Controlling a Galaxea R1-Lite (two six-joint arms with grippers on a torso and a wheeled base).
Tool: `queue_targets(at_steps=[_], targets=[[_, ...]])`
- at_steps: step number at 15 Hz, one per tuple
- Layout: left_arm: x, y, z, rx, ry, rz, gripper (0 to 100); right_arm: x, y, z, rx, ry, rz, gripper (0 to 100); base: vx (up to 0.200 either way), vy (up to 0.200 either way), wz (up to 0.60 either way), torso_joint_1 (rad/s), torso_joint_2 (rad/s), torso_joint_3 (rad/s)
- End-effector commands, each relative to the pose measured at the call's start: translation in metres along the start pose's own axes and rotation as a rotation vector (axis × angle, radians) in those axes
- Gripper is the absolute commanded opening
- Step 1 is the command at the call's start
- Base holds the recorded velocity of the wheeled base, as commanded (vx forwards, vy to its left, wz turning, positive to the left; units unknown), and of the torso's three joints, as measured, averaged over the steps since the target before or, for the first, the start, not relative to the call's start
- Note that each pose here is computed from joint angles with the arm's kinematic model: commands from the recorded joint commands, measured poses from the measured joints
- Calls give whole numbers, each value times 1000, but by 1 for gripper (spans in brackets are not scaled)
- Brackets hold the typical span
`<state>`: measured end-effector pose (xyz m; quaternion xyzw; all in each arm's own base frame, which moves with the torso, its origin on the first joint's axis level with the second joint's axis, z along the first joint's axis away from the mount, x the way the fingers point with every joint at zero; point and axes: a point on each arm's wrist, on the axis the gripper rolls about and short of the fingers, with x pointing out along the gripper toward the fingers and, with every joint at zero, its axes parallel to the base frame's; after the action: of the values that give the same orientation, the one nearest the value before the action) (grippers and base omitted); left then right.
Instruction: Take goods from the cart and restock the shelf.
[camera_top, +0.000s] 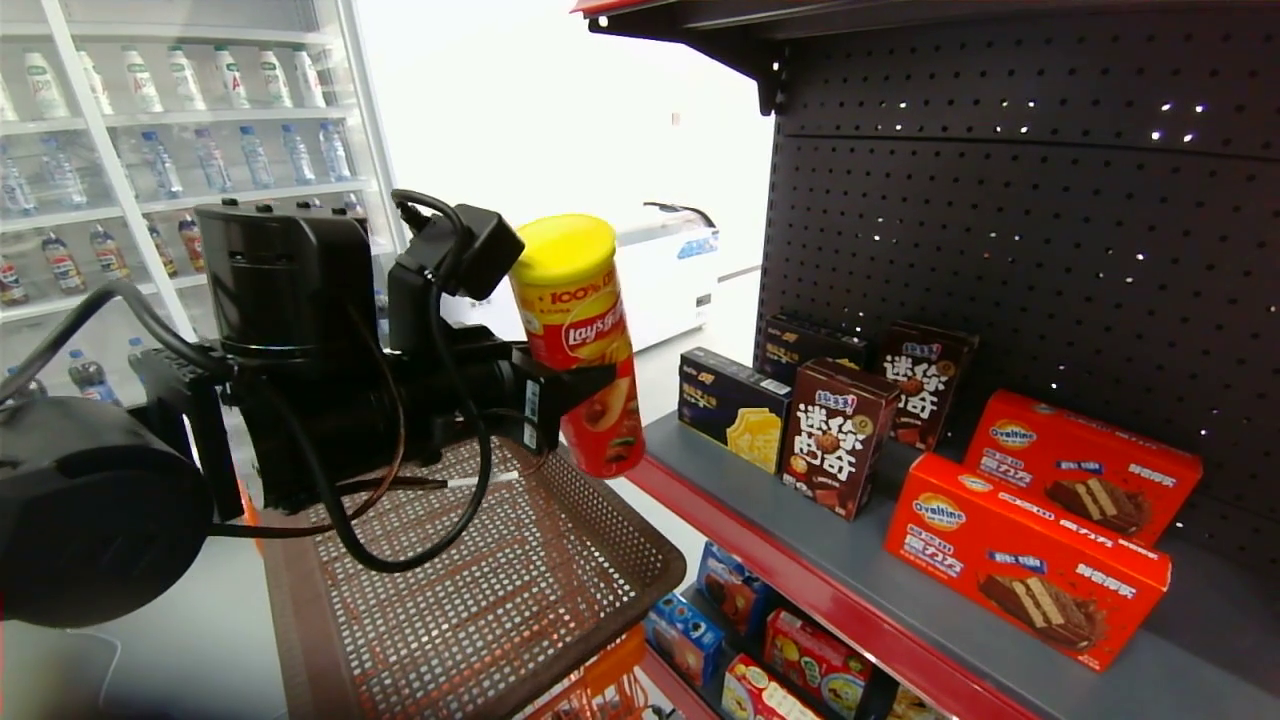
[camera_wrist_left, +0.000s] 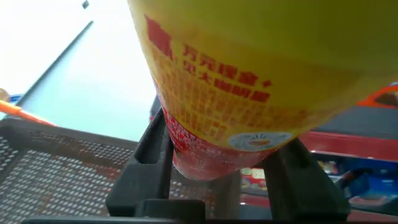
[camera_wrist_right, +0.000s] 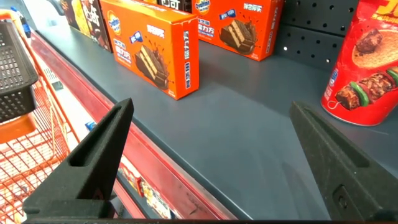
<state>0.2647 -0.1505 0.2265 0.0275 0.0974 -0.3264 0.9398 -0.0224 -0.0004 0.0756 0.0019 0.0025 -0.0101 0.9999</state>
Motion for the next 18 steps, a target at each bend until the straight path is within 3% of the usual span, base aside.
queue_targets(at_steps=[1, 6, 7, 9, 11, 13, 18], targets=[[-1, -9, -1, -9, 5, -40, 0, 0, 0, 0, -1, 1, 0, 100, 0, 0, 0, 0, 0, 0], [-7, -14, -11, -20, 71, -80, 0, 0, 0, 0, 1, 1, 0, 100, 0, 0, 0, 0, 0, 0], [-9, -16, -11, -35, 77, -84, 0, 0, 0, 0, 1, -1, 0, 100, 0, 0, 0, 0, 0, 0], [-17, -25, -10, -95, 74, -155, 0, 0, 0, 0, -1, 1, 0, 100, 0, 0, 0, 0, 0, 0], [-27, -27, -15, -99, 86, -181, 0, 0, 0, 0, 1, 1, 0, 100, 0, 0, 0, 0, 0, 0], [-48, -30, -35, -104, 133, -202, 0, 0, 0, 0, -1, 1, 0, 100, 0, 0, 0, 0, 0, 0], [-70, -40, -50, -100, 163, -235, 0, 0, 0, 0, -1, 1, 0, 100, 0, 0, 0, 0, 0, 0]])
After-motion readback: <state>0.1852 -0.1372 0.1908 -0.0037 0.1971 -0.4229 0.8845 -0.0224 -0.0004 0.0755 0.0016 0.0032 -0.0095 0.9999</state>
